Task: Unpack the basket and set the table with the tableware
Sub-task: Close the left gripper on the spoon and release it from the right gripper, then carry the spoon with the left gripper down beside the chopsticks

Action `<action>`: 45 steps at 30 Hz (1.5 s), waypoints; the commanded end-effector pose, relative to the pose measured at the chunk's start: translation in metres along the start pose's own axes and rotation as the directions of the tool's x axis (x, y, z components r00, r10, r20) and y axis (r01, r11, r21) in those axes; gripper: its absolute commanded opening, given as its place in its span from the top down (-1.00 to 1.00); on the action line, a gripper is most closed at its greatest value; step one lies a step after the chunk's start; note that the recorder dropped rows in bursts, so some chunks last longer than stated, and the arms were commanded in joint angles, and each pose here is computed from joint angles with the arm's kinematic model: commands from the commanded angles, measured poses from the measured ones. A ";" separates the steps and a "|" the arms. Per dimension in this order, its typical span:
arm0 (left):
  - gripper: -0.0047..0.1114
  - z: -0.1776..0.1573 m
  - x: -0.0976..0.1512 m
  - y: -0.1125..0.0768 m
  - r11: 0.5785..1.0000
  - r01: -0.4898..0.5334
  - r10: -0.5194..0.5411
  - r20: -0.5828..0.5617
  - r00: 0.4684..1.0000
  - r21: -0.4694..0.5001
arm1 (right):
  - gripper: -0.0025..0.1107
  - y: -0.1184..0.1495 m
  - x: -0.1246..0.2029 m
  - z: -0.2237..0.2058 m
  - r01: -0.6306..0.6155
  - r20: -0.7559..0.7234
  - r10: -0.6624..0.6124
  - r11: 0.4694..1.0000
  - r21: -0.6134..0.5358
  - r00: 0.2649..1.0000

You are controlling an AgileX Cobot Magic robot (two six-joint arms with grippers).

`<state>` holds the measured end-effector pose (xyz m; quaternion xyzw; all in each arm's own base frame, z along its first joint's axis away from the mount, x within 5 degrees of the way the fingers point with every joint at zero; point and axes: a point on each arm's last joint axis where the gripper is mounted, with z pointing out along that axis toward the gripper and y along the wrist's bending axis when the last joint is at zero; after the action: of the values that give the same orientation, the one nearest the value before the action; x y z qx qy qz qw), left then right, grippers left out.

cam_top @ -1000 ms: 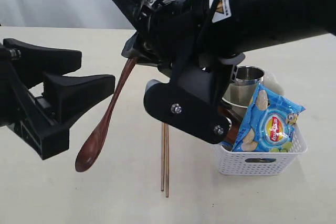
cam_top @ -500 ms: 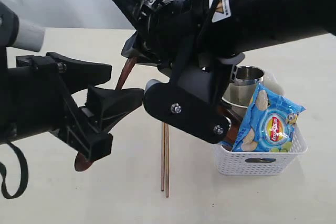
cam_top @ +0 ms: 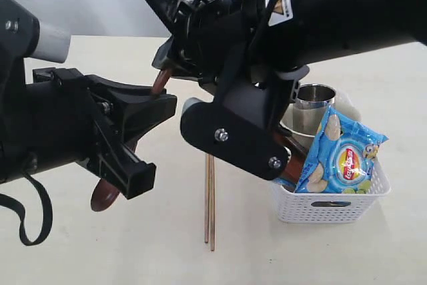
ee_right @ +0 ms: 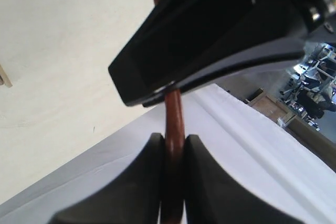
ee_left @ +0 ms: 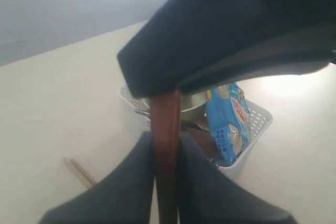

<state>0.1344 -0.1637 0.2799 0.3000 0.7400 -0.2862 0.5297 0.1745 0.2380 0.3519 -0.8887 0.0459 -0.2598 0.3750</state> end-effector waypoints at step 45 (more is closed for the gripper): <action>0.92 0.166 0.033 0.087 0.940 0.146 -0.269 -0.410 0.872 -0.307 | 0.02 0.087 0.098 -0.066 -0.785 -0.253 0.853 -0.253 0.566 -0.457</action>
<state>0.2787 -0.2257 0.2066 0.2159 0.8872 -0.1757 0.3679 0.2370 0.1080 0.3710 -0.3330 0.8282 -0.1329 0.4309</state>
